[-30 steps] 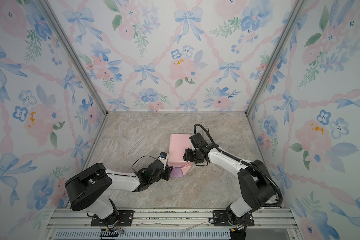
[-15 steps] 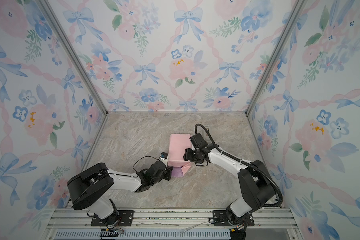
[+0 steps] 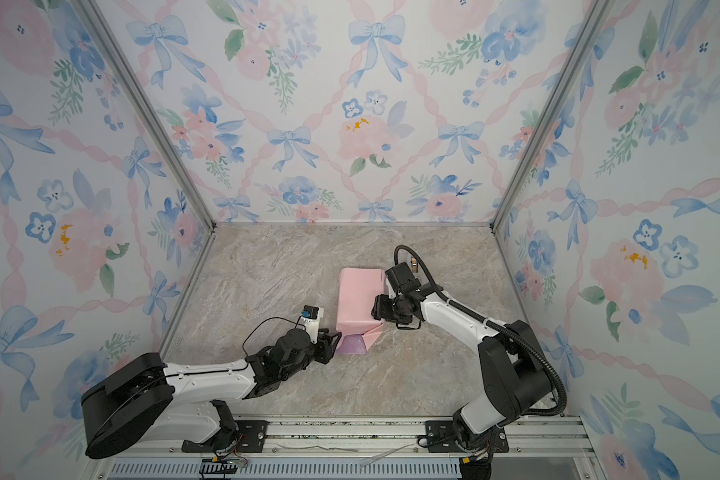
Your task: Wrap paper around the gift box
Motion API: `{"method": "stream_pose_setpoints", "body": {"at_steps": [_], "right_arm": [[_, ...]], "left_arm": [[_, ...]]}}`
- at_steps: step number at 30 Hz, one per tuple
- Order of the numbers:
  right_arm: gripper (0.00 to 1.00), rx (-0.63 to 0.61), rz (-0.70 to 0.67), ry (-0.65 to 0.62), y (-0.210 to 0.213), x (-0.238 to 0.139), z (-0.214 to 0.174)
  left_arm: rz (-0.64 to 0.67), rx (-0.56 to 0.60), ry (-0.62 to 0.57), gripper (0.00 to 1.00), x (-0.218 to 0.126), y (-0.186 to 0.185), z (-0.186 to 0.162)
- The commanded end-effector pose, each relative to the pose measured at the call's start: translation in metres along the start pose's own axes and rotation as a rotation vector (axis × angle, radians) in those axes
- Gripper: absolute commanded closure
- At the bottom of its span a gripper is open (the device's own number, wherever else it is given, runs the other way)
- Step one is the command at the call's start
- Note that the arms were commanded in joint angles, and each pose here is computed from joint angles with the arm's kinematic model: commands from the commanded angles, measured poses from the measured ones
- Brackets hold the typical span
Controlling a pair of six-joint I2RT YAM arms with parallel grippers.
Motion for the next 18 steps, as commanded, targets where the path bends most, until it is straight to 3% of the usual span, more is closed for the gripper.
{"method": "stream_pose_setpoints", "body": {"at_steps": [1, 6, 11, 18], "right_arm": [[0.45, 0.001, -0.036, 0.037, -0.010, 0.006, -0.005], [0.56, 0.009, -0.047, 0.039, -0.013, 0.009, -0.007], [0.58, 0.013, -0.045, 0.034, -0.013, 0.008, -0.007], [0.60, 0.015, -0.040, 0.027, -0.012, 0.007, -0.007]], "left_arm": [[0.069, -0.036, 0.016, 0.55, -0.010, 0.020, -0.014], [0.120, -0.028, 0.043, 0.66, -0.013, 0.036, -0.029], [0.105, 0.025, 0.107, 0.77, 0.000, 0.032, -0.040], [0.014, 0.066, 0.152, 0.83, 0.026, 0.008, -0.041]]}}
Point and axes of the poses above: each gripper's point midway between its finger pads, its own x axis out along the fingers, its own y axis along the line the jaws close on, z = x × y, the point moved 1 cm from there along -x, back along the fingers, and after that the axes turned 8 degrees about x, right-handed, at the moved point
